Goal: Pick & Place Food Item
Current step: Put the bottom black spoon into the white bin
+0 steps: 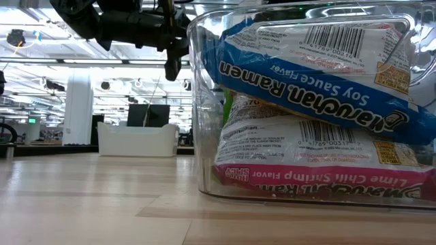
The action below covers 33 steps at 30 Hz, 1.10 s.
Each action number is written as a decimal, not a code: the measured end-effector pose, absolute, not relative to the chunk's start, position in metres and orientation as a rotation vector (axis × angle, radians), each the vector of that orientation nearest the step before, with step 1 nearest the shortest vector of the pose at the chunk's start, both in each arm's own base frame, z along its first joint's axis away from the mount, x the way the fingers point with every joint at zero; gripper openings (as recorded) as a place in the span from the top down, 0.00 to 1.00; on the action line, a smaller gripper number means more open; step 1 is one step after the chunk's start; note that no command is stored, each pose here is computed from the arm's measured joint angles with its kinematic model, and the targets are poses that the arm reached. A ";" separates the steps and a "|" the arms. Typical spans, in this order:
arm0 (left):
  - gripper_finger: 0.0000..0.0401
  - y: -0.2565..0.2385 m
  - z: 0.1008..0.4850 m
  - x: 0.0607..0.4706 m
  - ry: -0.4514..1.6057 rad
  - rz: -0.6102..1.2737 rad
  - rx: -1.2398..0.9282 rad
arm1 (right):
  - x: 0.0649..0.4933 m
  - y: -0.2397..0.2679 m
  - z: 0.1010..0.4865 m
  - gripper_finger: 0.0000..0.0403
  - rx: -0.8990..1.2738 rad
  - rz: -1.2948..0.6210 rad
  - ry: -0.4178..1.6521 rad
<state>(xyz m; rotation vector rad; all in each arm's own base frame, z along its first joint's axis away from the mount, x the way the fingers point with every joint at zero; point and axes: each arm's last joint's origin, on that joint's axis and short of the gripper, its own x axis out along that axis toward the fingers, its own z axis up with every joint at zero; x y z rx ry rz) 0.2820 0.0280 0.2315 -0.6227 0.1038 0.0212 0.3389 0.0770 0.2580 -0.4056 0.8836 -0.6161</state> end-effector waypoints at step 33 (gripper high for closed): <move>0.99 0.031 0.232 0.282 0.092 0.087 -0.499 | 0.326 0.094 0.258 0.64 -0.439 -0.597 0.905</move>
